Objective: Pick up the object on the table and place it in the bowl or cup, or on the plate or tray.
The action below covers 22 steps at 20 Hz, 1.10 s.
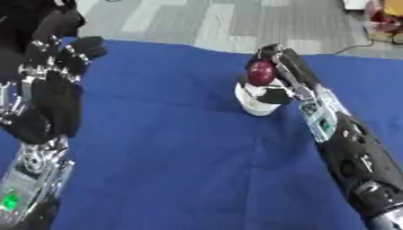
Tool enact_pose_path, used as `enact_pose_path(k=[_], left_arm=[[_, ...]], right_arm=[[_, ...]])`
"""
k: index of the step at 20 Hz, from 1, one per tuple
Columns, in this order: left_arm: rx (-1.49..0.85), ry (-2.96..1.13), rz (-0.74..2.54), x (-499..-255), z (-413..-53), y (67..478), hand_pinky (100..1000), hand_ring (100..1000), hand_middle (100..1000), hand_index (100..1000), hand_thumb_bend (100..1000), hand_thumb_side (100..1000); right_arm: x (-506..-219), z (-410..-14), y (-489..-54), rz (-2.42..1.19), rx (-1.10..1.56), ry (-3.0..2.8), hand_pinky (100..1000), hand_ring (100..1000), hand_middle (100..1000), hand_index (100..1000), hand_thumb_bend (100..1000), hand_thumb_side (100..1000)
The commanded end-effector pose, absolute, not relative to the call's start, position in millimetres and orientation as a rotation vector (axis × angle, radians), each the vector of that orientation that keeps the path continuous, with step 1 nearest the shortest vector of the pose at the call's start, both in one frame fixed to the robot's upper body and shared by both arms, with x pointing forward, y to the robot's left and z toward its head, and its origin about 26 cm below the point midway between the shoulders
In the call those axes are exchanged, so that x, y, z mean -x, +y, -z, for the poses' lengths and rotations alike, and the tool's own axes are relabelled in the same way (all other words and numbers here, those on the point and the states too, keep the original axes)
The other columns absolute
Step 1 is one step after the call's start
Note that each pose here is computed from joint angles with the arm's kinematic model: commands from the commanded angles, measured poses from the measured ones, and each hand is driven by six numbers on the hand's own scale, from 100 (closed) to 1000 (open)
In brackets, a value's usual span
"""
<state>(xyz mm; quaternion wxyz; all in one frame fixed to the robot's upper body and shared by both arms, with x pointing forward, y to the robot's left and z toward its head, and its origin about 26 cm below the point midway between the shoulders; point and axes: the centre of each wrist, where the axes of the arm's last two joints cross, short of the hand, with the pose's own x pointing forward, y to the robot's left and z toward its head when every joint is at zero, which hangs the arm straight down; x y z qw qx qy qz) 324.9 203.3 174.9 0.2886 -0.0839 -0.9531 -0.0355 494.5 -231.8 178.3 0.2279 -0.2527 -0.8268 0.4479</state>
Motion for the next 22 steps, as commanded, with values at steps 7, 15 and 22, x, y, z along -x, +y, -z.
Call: enact_pose_path(k=[7, 15, 22], left_arm=[[0.246, -2.576, 0.104, -323.5, -184.2, 201.8, 738, 752, 874, 926, 277, 976], [0.249, -2.577, 0.105, -323.6, -184.4, 201.4, 738, 752, 874, 924, 278, 977], [0.252, -2.580, 0.106, -323.7, -185.4, 200.8, 737, 752, 874, 922, 278, 977]], right_arm=[[-497.5, -198.9, -240.1, -1.219, 0.763, -2.301, 100, 100, 390, 471, 250, 508], [-497.7, -196.7, -240.2, -1.222, 0.762, -2.293, 100, 100, 391, 472, 246, 514], [-497.7, -194.1, -242.2, -1.223, 0.766, -2.283, 100, 100, 391, 472, 244, 516]])
